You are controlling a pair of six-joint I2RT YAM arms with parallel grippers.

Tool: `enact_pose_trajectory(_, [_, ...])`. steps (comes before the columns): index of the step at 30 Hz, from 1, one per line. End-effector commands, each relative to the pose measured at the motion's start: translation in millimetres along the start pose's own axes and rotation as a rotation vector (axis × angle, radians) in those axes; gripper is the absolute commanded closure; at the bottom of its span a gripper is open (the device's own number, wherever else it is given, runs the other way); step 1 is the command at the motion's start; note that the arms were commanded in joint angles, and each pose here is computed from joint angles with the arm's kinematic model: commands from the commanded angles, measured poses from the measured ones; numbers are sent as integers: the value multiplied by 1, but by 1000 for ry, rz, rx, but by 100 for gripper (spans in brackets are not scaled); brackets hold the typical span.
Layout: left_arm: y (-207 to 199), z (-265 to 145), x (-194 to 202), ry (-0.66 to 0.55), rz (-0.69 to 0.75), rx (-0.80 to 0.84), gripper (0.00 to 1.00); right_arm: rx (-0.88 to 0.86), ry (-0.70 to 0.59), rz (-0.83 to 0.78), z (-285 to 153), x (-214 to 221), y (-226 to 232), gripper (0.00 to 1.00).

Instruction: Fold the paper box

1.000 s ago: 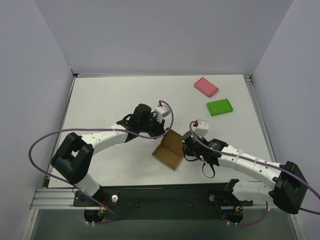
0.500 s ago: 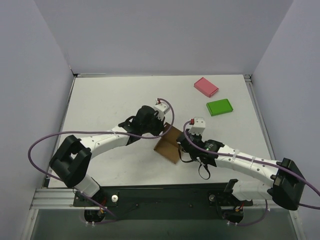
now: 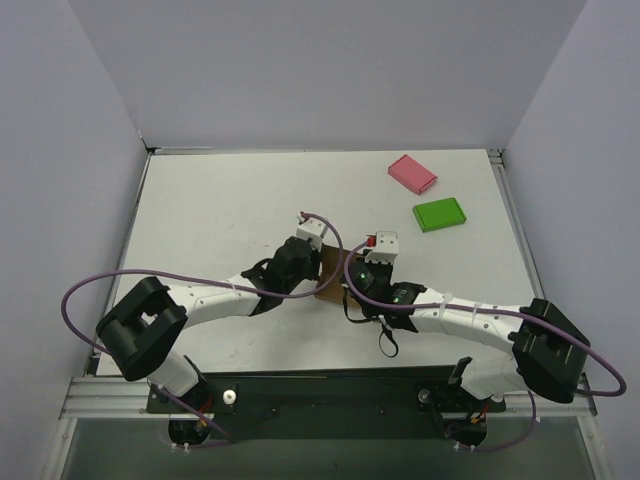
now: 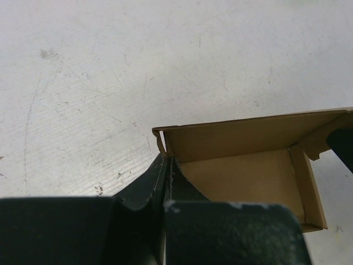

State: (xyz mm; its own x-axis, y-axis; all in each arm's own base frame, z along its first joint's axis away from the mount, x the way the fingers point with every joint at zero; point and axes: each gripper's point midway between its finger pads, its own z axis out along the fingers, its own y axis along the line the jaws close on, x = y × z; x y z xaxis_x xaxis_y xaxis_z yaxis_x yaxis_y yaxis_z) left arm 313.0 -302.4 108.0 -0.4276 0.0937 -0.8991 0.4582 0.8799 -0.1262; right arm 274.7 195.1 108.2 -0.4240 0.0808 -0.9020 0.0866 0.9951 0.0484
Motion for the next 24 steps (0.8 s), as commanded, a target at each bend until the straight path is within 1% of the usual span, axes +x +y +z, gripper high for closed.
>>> enact_pose_trajectory(1, [-25, -9, -23, -124, -78, 48, 100, -41, -88, 128, 2, -16, 25, 100])
enact_pose_trajectory(5, [-32, -16, -16, -145, -98, 57, 100, -19, -95, 112, -1, -8, 22, 100])
enact_pose_trajectory(6, [-30, -17, -8, -138, -95, 53, 100, -1, -104, 105, -1, -4, 17, 100])
enact_pose_trajectory(11, [-33, -25, -2, -178, -128, 60, 100, 23, -98, 85, -7, 13, 10, 100])
enact_pose_trajectory(14, [-33, -29, 7, -176, -132, 59, 100, 56, -97, 67, -11, 19, 2, 100])
enact_pose_trajectory(16, [-36, -32, 9, -190, -134, 56, 100, 77, -115, 60, -14, 21, 0, 100])
enact_pose_trajectory(20, [-35, -37, 24, -176, -129, 47, 100, 116, -92, 71, -17, 32, -9, 100])
enact_pose_trajectory(22, [-36, -40, 28, -177, -133, 43, 100, 134, -79, 51, -19, 40, -13, 100])
enact_pose_trajectory(24, [-34, -42, 36, -167, -135, 38, 100, 140, -82, 70, -20, 42, -12, 100])
